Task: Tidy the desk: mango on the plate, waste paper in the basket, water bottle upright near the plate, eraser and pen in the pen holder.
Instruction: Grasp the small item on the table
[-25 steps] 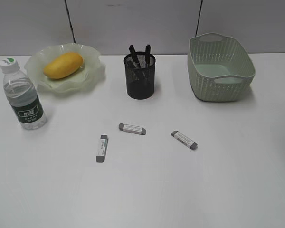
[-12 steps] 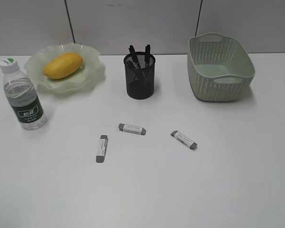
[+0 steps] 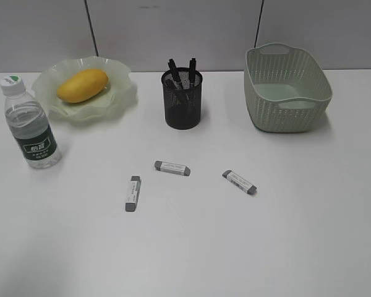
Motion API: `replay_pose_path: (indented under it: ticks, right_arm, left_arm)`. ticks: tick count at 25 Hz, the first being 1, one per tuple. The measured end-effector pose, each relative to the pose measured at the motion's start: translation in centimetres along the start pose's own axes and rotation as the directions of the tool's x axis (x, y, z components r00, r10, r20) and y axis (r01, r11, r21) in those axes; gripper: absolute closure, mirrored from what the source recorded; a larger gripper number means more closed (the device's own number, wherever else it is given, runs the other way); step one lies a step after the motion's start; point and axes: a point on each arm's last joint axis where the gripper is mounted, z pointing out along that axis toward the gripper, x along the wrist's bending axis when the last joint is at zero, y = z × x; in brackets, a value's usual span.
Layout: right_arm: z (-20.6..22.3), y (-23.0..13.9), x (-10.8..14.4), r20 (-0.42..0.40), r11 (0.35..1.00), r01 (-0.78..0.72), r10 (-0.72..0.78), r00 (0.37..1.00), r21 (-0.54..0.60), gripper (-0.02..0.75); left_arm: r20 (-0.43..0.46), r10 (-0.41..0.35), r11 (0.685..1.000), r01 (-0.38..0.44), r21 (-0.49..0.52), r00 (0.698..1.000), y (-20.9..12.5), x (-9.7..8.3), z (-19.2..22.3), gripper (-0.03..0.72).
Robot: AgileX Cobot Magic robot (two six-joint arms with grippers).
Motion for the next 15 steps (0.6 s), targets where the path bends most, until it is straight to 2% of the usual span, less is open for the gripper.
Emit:
replay_pose_path:
  ticks: [2, 5, 8, 11, 15]
  right_arm:
    - [-0.2, -0.7, 0.0, 0.001, 1.000, -0.002, 0.002, 1.000, 0.005, 0.153]
    - [-0.9, -1.4, -0.1, 0.001, 0.999, -0.005, 0.005, 1.000, -0.053, 0.153]
    - [-1.9, -2.2, -0.1, 0.000, 0.991, -0.009, 0.009, 1.000, -0.130, 0.153]
    - [-2.6, -2.7, -0.2, 0.000, 0.982, -0.012, 0.012, 1.000, -0.187, 0.153]
    - [-2.7, -2.8, -0.2, 0.009, 0.980, -0.007, 0.009, 1.000, -0.199, 0.153]
  left_arm:
    - [0.006, -0.002, 0.997, 0.001, 0.081, 1.000, 2.3, -0.2, 2.0, 0.270]
    - [0.007, -0.023, 0.987, 0.022, 0.161, 1.000, 5.2, -0.4, 4.6, 0.270]
    - [-0.002, -0.087, 0.971, 0.085, 0.222, 0.996, 7.6, -1.0, 7.7, 0.271]
    - [-0.003, -0.141, 0.960, 0.137, 0.243, 0.990, 9.2, -2.3, 11.2, 0.272]
    - [-0.022, -0.183, 0.935, 0.181, 0.306, 0.983, 10.4, -3.8, 16.1, 0.274]
